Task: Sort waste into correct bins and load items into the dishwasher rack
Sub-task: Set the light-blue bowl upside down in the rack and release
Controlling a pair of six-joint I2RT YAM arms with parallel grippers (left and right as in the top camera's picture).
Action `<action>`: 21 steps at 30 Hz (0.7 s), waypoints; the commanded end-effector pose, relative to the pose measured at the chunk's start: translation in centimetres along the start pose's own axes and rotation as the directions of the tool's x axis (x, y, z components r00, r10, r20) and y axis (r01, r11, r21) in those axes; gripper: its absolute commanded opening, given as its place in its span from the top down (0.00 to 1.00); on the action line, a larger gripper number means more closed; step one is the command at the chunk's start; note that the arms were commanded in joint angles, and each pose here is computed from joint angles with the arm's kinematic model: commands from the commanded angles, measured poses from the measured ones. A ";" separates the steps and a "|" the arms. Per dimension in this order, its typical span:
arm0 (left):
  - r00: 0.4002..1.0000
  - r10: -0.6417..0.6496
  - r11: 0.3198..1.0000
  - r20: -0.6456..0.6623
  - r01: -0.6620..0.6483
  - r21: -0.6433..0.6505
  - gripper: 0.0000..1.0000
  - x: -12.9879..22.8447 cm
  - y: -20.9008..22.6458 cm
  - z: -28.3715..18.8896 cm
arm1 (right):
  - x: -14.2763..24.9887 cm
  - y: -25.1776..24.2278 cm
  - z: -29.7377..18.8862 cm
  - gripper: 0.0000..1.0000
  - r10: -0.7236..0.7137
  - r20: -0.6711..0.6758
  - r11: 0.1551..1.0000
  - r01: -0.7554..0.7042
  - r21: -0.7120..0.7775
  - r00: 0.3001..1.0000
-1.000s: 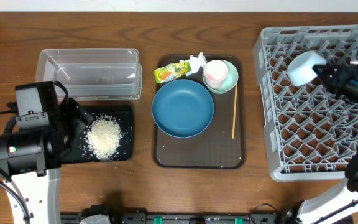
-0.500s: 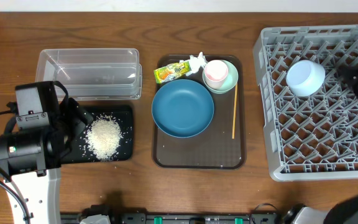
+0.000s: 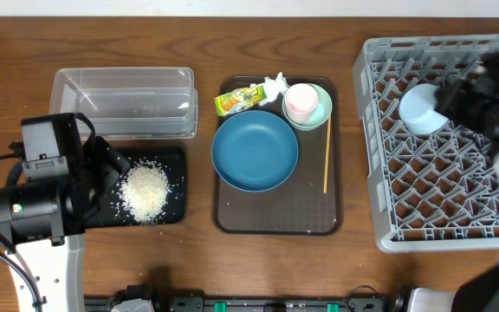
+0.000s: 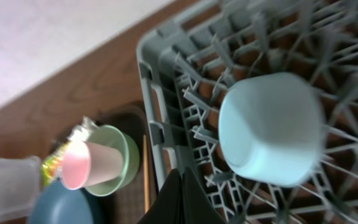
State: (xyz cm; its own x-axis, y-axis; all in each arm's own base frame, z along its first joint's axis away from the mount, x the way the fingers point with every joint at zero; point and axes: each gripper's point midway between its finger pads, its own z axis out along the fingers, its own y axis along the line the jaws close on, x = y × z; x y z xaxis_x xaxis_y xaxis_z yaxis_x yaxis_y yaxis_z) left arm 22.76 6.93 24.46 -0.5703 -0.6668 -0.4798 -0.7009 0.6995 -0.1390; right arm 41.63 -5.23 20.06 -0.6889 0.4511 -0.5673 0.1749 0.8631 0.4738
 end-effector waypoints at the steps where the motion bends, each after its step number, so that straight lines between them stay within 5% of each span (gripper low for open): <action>1: 1.000 -0.009 1.000 0.014 0.009 -0.003 0.03 -0.4 0.1 -0.3 | 0.7 -1.0 3.0 0.99 -0.026 -0.032 0.997 0.028 0.071 0.999; 11: 1.000 -0.009 1.000 0.014 0.009 -0.003 0.02 -0.4 0.1 -0.3 | 3.2 -5.0 8.2 0.99 0.009 -0.124 0.983 0.014 0.183 0.992; 21: 1.000 -0.009 1.000 0.014 0.009 -0.003 0.02 -0.3 0.1 -0.3 | 1.8 -7.2 7.3 0.99 0.014 -0.089 0.950 0.014 0.312 0.996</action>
State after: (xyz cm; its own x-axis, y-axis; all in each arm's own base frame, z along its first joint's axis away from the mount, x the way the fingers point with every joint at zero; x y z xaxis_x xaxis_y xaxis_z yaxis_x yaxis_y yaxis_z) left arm 22.76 6.94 24.46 -0.5702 -0.6667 -0.4800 -0.7011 0.6995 -0.1388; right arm 43.90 -7.10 9.62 -0.7712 0.4396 -0.4605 0.3325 0.8949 0.2975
